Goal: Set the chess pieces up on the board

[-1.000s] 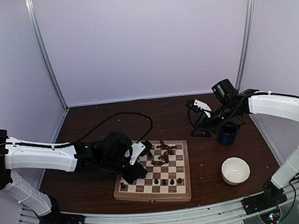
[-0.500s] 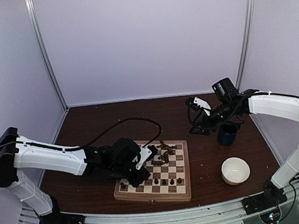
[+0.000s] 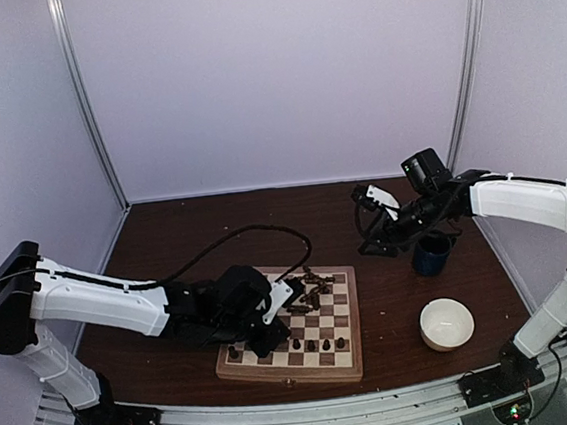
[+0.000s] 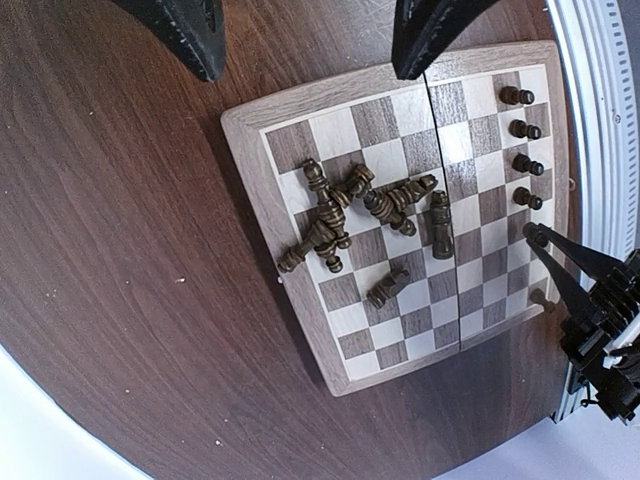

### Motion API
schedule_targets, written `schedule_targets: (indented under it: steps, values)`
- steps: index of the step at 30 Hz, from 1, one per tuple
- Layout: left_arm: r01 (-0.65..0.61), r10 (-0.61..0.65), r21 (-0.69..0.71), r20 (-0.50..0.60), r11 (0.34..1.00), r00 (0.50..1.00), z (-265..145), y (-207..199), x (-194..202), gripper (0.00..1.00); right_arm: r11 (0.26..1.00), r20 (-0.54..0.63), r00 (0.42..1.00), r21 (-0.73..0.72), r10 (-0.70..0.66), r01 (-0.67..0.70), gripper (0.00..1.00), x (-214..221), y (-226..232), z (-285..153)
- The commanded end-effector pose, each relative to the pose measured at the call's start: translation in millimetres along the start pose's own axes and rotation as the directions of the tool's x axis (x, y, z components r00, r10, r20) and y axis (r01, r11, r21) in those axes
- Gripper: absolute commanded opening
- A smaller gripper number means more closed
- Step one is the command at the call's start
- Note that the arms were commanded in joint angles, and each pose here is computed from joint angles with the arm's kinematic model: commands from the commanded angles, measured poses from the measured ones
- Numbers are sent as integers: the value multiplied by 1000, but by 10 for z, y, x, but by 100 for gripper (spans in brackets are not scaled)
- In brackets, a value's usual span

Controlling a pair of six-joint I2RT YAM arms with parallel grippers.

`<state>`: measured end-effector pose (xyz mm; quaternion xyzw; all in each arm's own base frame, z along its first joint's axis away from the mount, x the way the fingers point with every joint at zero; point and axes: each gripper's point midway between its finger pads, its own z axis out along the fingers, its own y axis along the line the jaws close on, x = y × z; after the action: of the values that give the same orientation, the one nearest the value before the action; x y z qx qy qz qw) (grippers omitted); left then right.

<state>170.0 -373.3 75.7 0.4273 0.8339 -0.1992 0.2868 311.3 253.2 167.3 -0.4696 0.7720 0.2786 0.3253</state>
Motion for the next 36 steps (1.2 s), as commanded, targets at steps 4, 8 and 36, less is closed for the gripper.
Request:
schedule_targets:
  steps: [4,8,36]
  values:
    - [11,-11,5,31,1000,999,43,-35,-63,6,1000,3,1000,-7,-14,14,60,-8,-12,31]
    - [18,-18,-4,26,1000,1000,45,-16,-48,6,1000,3,1000,-5,-14,14,60,-8,-17,31]
    - [47,-47,-16,-29,999,998,86,-3,45,7,1000,-3,1000,-9,-13,13,61,7,-23,51]
